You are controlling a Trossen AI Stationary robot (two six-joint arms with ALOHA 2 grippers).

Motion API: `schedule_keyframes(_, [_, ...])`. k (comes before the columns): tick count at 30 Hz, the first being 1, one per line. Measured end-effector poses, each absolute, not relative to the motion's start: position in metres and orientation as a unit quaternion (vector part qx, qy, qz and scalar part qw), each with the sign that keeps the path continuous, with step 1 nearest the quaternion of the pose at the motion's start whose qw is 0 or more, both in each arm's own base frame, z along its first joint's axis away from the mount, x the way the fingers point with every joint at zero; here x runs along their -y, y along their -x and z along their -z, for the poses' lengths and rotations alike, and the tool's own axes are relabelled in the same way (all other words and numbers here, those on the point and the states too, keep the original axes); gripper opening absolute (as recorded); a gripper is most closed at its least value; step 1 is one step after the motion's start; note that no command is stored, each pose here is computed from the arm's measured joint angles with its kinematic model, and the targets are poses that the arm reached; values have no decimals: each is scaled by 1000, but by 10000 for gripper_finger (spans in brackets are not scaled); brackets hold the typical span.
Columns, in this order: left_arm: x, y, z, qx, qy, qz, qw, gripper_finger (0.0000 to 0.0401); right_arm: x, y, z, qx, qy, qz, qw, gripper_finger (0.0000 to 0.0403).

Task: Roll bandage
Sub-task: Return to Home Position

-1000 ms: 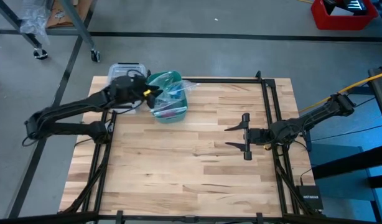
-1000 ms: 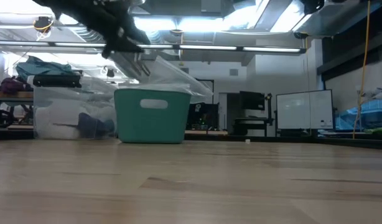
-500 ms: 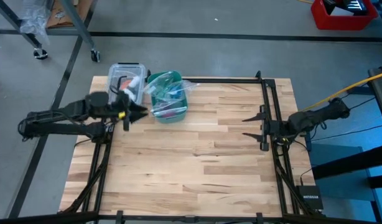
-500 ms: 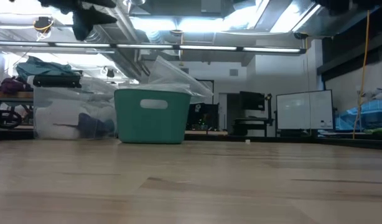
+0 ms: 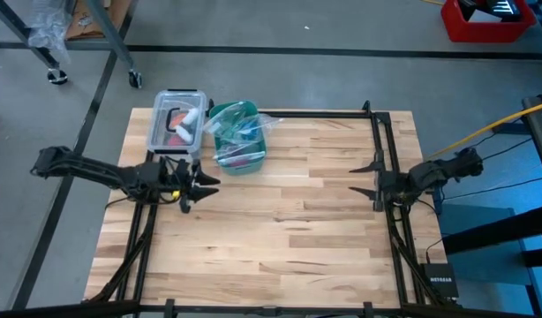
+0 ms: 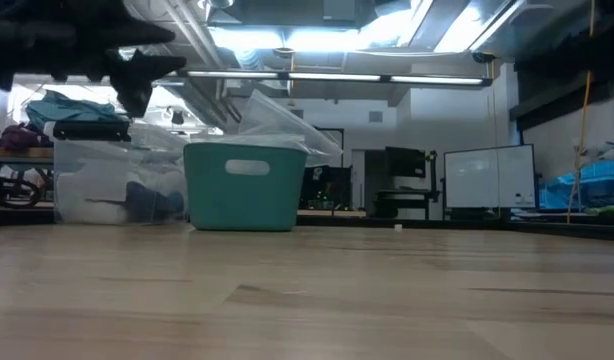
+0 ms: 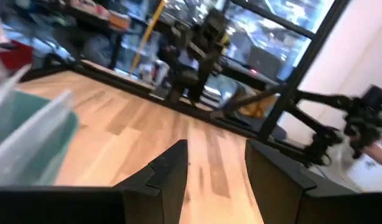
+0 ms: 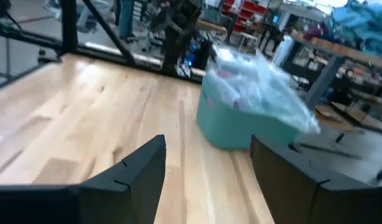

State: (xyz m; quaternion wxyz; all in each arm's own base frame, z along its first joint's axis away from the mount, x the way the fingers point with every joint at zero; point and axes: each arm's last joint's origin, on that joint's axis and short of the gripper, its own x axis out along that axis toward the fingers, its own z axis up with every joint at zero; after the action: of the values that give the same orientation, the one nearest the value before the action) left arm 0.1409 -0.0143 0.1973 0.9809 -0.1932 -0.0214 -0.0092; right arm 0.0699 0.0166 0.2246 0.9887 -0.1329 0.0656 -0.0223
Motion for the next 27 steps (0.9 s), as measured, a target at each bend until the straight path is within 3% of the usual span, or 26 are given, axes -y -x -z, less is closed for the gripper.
schedule_keyframes(8, [12, -136, -182, 34, 150, -29, 988, 152, -22, -85, -176, -57, 104, 43, 992, 234])
schedule_keyframes(15, [8, -136, -178, 15, 50, -69, 996, 152, -23, -87, -174, -48, 148, 46, 987, 234])
schedule_keyframes(27, [0, -134, -152, -121, 52, -107, 986, 152, -23, -87, -174, -54, 219, 46, 973, 234])
